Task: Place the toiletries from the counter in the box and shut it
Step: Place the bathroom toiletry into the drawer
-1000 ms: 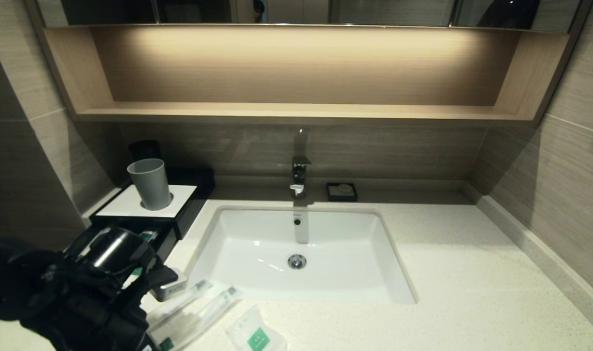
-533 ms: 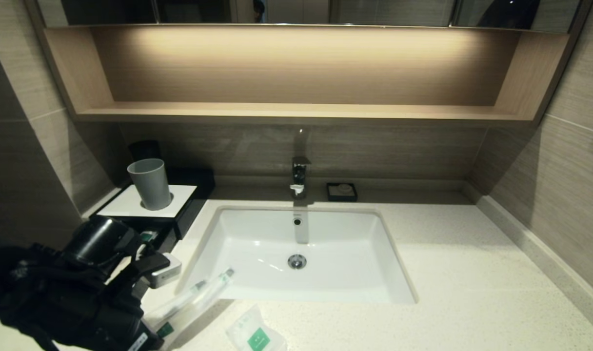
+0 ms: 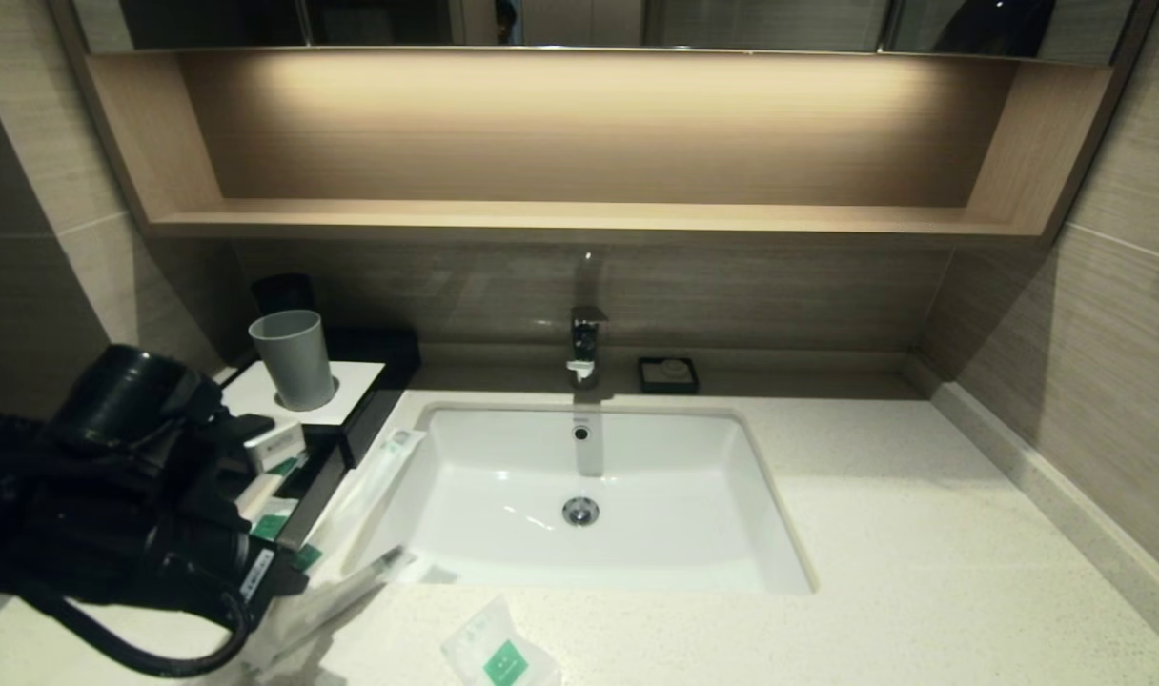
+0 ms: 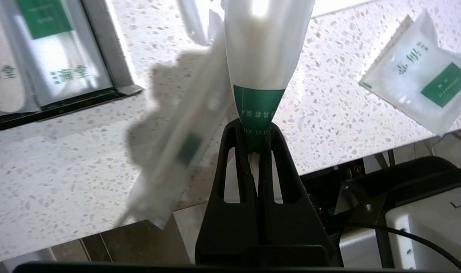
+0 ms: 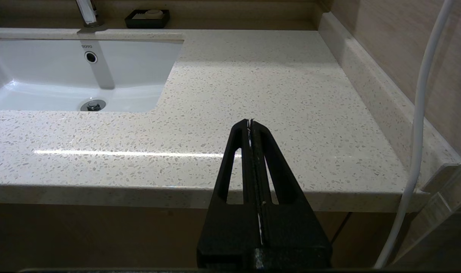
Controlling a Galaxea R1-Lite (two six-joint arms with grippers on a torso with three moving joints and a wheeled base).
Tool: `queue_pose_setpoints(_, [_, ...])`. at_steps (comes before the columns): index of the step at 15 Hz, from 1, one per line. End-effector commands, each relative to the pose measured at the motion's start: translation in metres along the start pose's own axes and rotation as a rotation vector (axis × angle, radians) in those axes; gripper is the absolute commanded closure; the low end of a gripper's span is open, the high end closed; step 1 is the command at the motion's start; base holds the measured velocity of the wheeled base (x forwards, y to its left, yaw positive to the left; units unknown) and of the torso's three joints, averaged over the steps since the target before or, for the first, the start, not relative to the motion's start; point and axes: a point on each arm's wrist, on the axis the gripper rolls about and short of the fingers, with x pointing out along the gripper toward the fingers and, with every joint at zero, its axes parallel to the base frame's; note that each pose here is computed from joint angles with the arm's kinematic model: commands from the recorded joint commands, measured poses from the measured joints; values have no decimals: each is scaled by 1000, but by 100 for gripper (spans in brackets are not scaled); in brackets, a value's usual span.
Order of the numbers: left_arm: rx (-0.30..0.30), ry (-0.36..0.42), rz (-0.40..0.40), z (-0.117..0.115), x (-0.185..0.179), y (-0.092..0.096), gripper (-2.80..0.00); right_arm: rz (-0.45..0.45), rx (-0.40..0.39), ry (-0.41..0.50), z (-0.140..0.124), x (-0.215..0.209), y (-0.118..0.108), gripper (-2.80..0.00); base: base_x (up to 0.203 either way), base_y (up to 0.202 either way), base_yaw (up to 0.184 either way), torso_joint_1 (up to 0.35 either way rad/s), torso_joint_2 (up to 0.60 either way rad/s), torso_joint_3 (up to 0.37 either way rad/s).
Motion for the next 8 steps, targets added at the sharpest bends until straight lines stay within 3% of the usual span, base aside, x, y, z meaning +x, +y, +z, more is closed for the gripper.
queue_pose_setpoints(1, [-74, -31, 58, 12, -11, 20, 0, 0, 0, -1, 0, 0, 0, 0, 0, 0, 0, 0, 0, 0])
queue_pose_setpoints(5, [-208, -43, 180, 36, -33, 70, 0, 0, 0, -1, 0, 0, 0, 0, 0, 0, 0, 0, 0, 0])
queue_pose_setpoints(8, [-233, 6, 223, 41, -46, 90, 0, 0, 0, 0, -1, 0, 0, 0, 0, 0, 0, 0, 0, 0])
